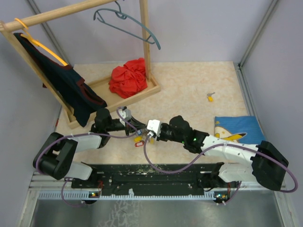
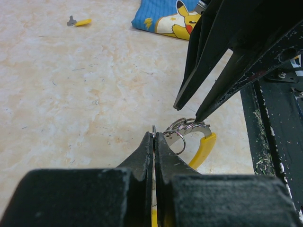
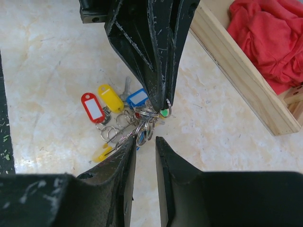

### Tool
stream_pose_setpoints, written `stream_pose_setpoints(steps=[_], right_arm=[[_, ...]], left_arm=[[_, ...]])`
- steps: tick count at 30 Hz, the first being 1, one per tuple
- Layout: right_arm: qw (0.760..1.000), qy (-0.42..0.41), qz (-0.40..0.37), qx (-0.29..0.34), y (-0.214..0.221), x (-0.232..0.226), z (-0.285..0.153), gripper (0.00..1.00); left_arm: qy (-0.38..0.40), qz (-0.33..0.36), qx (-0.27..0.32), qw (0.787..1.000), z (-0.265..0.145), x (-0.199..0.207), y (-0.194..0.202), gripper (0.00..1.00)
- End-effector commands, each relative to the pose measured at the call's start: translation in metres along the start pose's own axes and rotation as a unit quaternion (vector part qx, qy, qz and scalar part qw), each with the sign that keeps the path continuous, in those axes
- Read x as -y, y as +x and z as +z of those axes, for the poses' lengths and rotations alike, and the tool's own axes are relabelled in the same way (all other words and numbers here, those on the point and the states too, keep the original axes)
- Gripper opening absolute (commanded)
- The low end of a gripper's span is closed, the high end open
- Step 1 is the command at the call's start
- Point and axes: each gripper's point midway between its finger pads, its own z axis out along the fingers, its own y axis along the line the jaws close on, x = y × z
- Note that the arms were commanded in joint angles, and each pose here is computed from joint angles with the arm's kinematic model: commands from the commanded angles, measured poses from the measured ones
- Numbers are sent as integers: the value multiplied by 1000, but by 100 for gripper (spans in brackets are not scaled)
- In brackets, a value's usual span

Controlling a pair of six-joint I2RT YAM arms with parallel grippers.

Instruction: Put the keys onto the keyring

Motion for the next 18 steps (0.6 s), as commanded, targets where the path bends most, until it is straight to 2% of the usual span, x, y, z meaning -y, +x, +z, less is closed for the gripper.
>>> stream_pose_setpoints(steps=[1, 9, 13, 18], right_arm=[[999, 6, -5, 53, -36, 11, 4, 24], [1000, 6, 0, 30, -25, 11, 10, 23], [999, 43, 2, 11, -18, 23, 7, 16], [999, 47, 0, 27, -24, 24, 4, 7]], left_arm=[[13, 18, 10, 1000, 2, 2, -9, 0], [15, 17, 10, 1000, 2, 3, -9, 0], [16, 17, 10, 1000, 2, 3, -9, 0], [15, 16, 10, 1000, 2, 2, -8, 0]])
